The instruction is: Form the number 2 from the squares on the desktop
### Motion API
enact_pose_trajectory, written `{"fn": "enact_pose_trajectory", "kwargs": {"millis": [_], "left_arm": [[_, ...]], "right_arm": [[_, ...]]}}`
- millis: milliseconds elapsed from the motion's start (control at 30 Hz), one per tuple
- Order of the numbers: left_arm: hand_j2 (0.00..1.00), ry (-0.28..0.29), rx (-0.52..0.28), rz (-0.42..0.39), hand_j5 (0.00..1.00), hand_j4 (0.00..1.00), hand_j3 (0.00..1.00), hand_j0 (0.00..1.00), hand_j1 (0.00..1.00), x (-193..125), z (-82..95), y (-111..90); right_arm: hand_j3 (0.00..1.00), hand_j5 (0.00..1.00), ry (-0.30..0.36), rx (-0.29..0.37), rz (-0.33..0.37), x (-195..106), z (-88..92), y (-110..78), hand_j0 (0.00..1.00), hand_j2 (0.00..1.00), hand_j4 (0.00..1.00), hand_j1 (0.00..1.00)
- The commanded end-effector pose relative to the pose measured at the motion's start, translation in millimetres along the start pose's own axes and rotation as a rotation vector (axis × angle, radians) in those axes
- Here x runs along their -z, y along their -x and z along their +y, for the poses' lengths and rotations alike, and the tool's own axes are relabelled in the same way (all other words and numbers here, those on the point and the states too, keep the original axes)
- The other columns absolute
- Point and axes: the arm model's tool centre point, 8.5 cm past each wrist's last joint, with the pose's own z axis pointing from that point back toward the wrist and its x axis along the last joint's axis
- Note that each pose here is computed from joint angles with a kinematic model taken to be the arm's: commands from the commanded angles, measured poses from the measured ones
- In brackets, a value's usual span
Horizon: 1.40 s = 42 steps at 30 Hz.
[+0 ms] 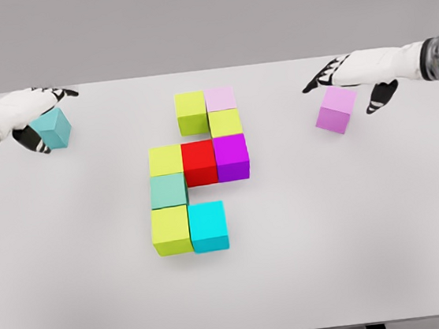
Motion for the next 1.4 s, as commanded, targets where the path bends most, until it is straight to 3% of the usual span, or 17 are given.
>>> {"fn": "enact_pose_trajectory", "kwargs": {"millis": [0,167,367,1000,1200,1233,1300,1367], "left_arm": [[1.00,0.027,-0.013,0.011,1.00,1.00,1.00,1.00,1.00,9.7,-8.8,6.5],[1.00,0.029,-0.039,0.052,1.00,1.00,1.00,1.00,1.00,20.7,-7.8,17.5],[1.00,0.033,-0.044,0.063,1.00,1.00,1.00,1.00,1.00,34.6,-10.3,13.0],[1.00,0.065,-0.057,0.149,1.00,1.00,1.00,1.00,1.00,44.2,-23.5,39.2],[1.00,0.067,-0.060,0.144,1.00,1.00,1.00,1.00,1.00,47.6,-24.8,35.7],[0.99,0.067,-0.060,0.144,0.99,0.99,0.99,0.99,0.99,47.6,-24.8,35.7],[0.85,0.070,-0.046,0.157,0.85,0.85,0.85,0.85,0.85,50.1,-27.0,36.6],[0.82,0.075,-0.046,0.164,0.82,0.82,0.82,0.82,0.82,52.4,-29.2,37.1]], "right_arm": [[1.00,1.00,-0.012,-0.018,0.011,3.1,0.0,-0.2,1.00,1.00,1.00,1.00],[1.00,1.00,-0.050,-0.057,0.035,10.5,3.7,0.8,1.00,1.00,1.00,1.00],[1.00,1.00,-0.061,-0.005,0.041,26.5,11.5,6.2,1.00,1.00,1.00,1.00],[1.00,1.00,-0.110,-0.020,0.078,34.4,21.1,12.3,1.00,1.00,1.00,1.00],[0.94,0.94,-0.106,-0.022,0.080,34.2,19.2,12.6,0.94,0.94,0.94,0.94],[0.93,0.93,-0.100,-0.026,0.082,33.0,15.6,13.3,0.93,0.93,0.93,0.93],[0.89,0.89,-0.100,-0.022,0.082,34.7,15.4,13.2,0.89,0.89,0.89,0.89],[0.89,0.89,-0.095,-0.024,0.078,37.0,12.4,12.0,0.89,0.89,0.89,0.89]]}}
